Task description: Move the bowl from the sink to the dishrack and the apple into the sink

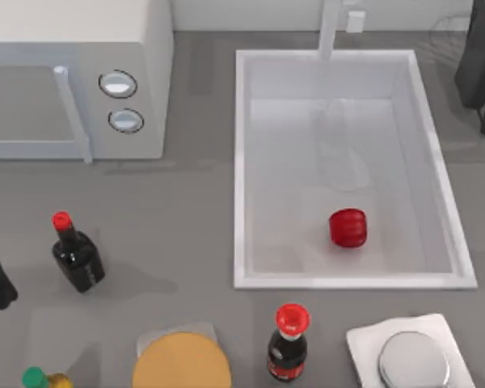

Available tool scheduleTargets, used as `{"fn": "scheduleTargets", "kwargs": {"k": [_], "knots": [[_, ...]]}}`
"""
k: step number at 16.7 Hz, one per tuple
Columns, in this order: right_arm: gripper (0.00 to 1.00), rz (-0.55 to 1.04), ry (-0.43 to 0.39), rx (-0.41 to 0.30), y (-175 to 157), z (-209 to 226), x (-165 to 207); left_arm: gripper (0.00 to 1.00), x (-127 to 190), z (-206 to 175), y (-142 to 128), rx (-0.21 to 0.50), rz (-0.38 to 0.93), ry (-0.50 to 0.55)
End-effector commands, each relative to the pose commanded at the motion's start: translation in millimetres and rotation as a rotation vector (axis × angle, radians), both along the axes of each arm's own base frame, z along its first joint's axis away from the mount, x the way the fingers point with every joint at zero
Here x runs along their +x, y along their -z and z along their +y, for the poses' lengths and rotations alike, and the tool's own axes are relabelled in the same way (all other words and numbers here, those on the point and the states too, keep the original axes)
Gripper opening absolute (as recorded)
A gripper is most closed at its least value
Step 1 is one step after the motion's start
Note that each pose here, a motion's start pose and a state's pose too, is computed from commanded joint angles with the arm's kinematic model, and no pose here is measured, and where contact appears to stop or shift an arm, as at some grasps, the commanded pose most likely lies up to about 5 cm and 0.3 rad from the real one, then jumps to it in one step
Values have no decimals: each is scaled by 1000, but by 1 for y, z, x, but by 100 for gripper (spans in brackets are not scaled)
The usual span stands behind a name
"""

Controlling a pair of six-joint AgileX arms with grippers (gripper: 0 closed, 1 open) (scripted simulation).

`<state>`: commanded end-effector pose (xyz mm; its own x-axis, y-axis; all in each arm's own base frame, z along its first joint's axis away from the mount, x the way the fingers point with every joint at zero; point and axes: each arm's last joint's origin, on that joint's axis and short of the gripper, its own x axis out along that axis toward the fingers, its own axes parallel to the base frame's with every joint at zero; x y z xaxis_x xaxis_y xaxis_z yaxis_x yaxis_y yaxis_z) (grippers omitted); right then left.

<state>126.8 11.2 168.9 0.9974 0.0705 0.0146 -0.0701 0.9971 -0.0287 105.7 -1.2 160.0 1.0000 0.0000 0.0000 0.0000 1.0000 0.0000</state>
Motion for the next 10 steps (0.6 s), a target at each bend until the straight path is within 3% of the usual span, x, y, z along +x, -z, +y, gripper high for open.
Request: {"fn": "scheduleTargets", "kwargs": {"k": [10], "knots": [[100,16,70,28,9,-12,-21,100,0,0,0,0,0,0]]}}
